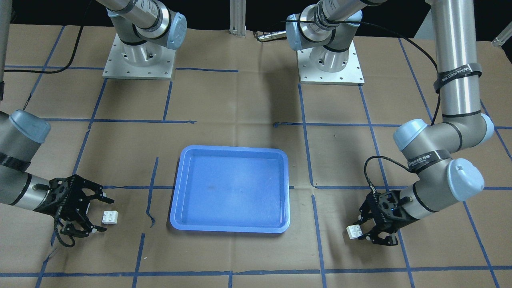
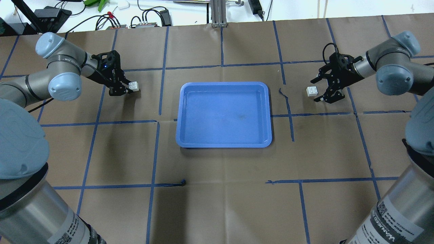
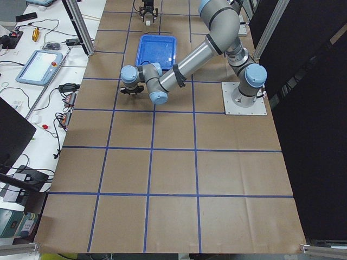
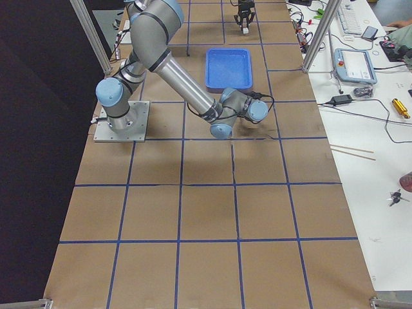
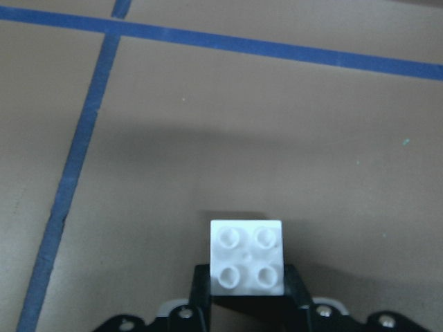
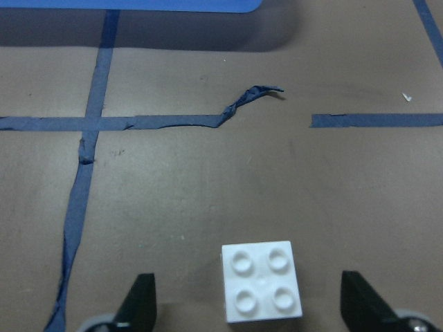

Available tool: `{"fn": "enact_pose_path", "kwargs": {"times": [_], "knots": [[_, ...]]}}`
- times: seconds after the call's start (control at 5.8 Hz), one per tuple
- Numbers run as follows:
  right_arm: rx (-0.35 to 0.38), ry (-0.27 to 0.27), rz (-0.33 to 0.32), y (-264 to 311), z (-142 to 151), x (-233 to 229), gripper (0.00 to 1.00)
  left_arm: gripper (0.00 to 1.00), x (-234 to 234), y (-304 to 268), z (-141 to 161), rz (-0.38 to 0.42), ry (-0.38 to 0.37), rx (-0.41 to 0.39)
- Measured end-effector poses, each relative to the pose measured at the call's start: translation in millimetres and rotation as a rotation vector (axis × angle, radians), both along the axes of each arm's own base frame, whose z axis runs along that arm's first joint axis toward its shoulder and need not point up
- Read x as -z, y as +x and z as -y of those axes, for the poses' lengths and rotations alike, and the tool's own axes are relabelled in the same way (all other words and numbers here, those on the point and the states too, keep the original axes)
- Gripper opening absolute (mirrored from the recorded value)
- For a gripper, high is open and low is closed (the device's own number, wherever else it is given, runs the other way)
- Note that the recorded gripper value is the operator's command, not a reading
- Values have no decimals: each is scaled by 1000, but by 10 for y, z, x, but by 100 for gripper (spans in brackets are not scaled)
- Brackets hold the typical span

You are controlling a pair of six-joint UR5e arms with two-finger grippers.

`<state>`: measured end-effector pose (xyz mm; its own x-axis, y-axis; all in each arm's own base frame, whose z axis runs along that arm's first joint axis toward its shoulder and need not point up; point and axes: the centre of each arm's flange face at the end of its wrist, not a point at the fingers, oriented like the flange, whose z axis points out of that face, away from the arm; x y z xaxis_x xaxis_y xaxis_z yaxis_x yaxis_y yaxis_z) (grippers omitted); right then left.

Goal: Assemble white blocks and place on blue tray

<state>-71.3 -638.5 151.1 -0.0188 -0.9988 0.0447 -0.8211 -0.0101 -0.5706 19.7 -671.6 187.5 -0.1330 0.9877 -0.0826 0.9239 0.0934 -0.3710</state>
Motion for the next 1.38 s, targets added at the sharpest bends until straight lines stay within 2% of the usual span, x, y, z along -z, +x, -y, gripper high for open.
{"fn": "enact_pose_path", "kwargs": {"times": [0.17, 0.34, 0.52, 0.69, 1.03, 1.38], "knots": [[1, 1, -1, -1, 0, 0, 53, 2, -154, -498, -24, 2, -3, 69], [1, 2, -2, -1, -1, 1, 35, 0, -270, -1007, -116, 2, 14, 139], [2, 2, -2, -2, 1, -3, 21, 0, -365, -1507, -240, 4, 30, 189], [2, 0, -4, -5, 4, -15, 13, 0, -394, -1964, -361, 10, 45, 207], [2, -18, -16, -27, 48, -137, 11, 0, -299, -2690, -580, 43, 67, 194], [22, -23, -22, -56, 123, -480, 11, 0, -54, -2989, -815, 56, 63, 178]]}}
